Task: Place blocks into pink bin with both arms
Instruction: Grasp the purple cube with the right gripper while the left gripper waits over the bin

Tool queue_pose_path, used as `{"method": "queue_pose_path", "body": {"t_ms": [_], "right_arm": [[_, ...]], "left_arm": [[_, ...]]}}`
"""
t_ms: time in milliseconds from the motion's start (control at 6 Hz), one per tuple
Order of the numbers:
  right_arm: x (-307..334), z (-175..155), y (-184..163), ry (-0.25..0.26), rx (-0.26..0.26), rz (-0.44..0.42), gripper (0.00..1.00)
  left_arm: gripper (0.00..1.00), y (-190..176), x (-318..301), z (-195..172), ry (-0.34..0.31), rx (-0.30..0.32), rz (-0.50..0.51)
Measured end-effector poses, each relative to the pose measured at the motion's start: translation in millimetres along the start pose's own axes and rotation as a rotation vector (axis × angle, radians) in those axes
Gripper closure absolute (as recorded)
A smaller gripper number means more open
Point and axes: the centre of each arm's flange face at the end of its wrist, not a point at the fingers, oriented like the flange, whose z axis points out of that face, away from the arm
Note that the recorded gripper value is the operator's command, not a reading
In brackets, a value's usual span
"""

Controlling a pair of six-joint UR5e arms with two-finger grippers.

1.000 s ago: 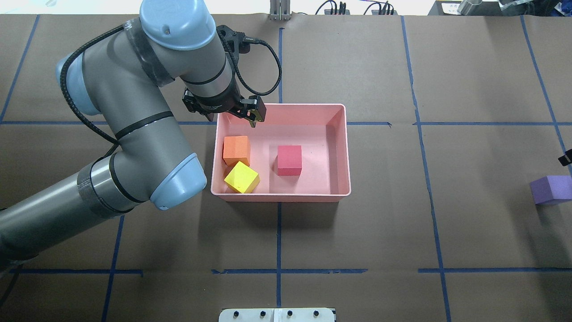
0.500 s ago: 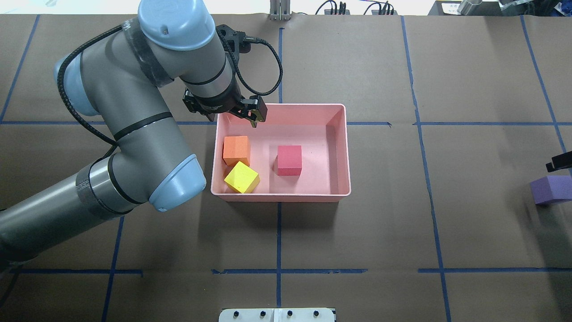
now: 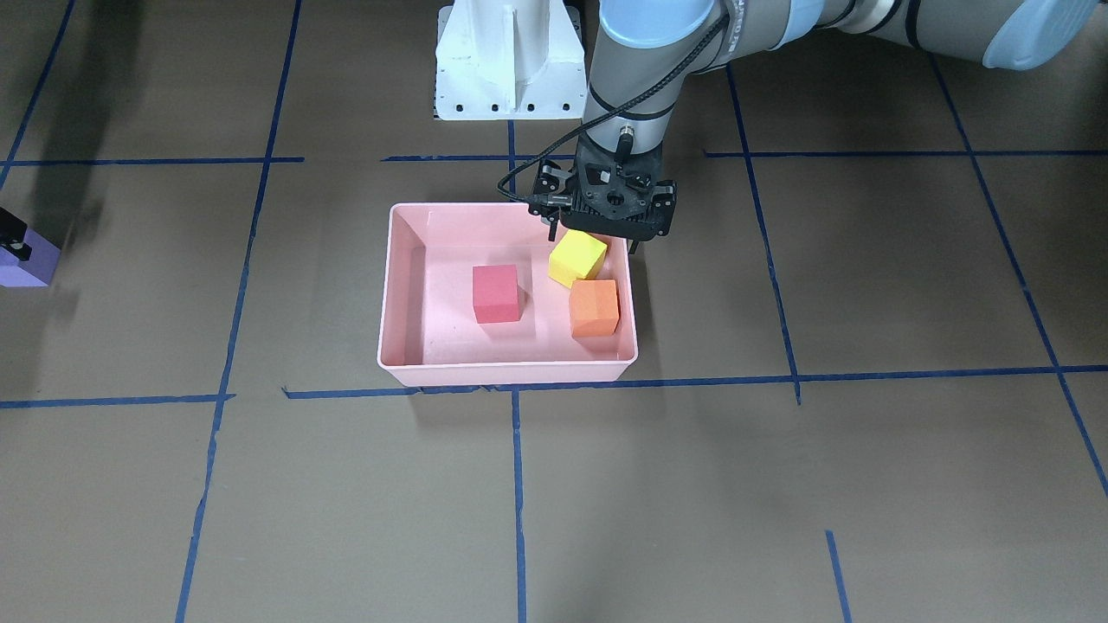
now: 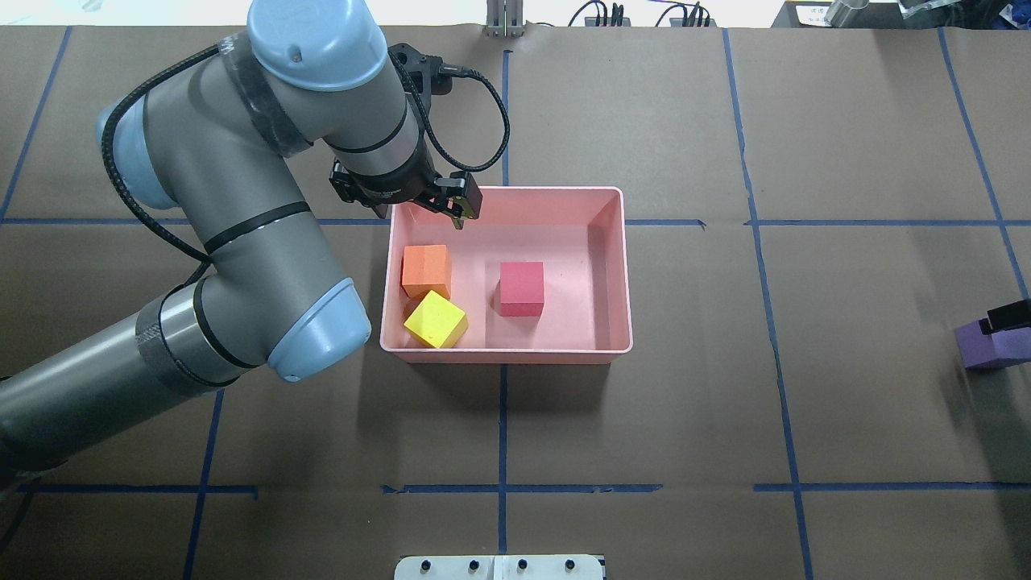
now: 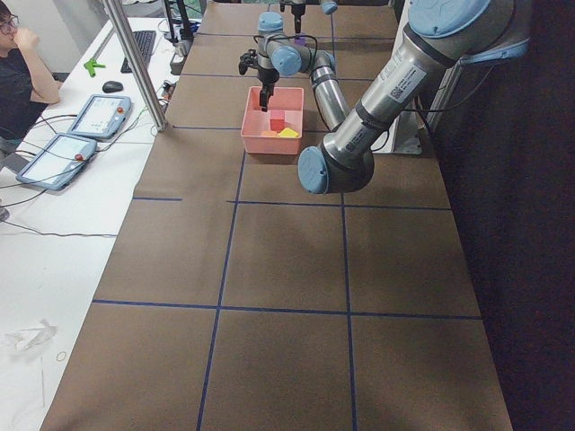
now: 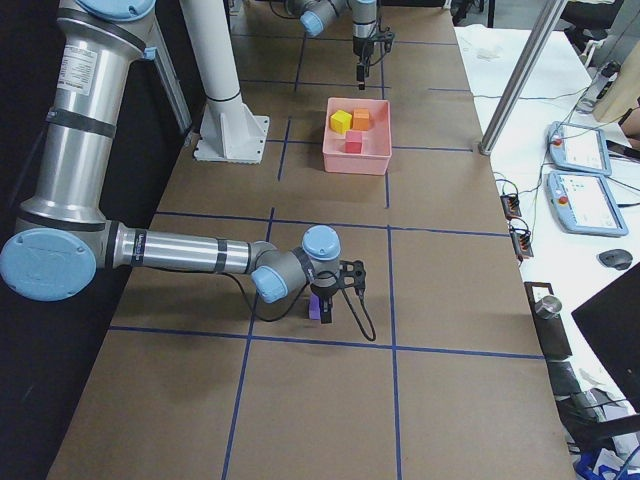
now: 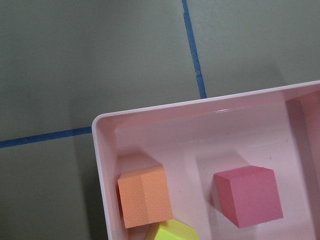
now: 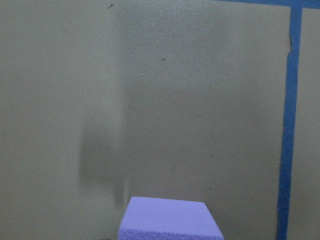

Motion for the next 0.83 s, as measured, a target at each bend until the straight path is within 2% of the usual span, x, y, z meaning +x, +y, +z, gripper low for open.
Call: {"method": "queue_pose_path", "body": {"t_ms": [167,333,500,833], "right_arm": [[-1,7,3,0.005,-0.012,-0.01,0.3],[-4,13,4,0.013,-0.022,-0.024,0.75],[-8,17,3,0.015,-0.025,-0.037,0.81],[-24,7,-3,-0.005,-0.01,-0.057,0.82]], "left_arm": [[0.0,0,0,0,0.001,0.001,0.001],[0.0,1,-1,0,0.002,0.001,0.001],[0.0,1,-2,-1,0.002,0.003,0.002],[0.0,8,-25,6,-0.017,-0.007,0.052]]}}
